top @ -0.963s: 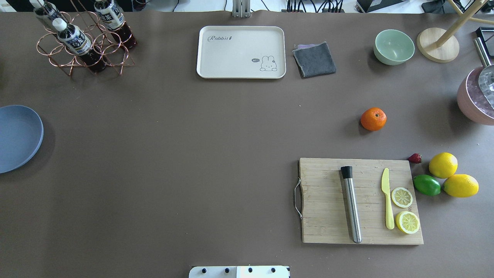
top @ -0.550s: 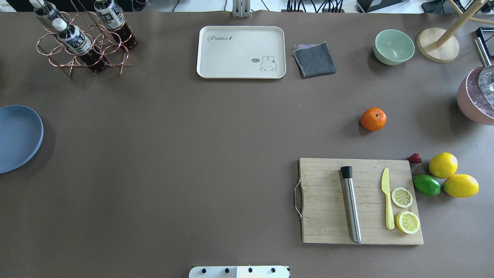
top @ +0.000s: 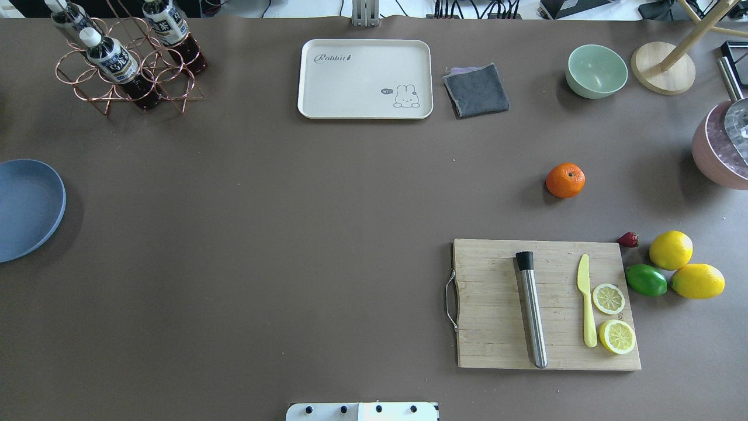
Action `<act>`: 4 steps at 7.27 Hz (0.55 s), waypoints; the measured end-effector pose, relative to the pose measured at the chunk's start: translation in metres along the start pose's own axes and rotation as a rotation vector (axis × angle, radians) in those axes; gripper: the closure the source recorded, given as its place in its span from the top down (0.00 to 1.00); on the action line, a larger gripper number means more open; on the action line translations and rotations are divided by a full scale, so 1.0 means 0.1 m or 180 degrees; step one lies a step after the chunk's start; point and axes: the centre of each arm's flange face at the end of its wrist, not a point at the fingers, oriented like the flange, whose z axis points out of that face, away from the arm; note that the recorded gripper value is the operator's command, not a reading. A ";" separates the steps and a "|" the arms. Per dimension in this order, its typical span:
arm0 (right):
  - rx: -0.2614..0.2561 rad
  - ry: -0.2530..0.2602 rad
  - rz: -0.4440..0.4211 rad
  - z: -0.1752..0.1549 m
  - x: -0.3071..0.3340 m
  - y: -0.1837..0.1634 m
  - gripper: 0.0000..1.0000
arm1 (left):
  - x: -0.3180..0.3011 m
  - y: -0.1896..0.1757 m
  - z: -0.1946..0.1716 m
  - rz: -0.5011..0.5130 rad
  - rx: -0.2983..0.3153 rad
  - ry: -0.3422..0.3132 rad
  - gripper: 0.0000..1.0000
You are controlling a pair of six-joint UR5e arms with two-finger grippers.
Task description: Pick orange to plate
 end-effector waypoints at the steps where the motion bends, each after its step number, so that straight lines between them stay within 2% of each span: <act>1: -0.0010 -0.0002 -0.0009 0.01 -0.02 -0.01 1.00 | 0.08 -0.04 0.07 0.0049 -0.0042 0.0014 0.93; 2: -0.0019 -0.0004 -0.0015 0.03 -0.03 -0.02 1.00 | 0.15 -0.06 0.13 0.0091 -0.0074 0.0027 0.90; 4: -0.0032 -0.0007 -0.0017 0.05 -0.04 -0.03 1.00 | 0.22 -0.10 0.18 0.0134 -0.0102 0.0041 0.70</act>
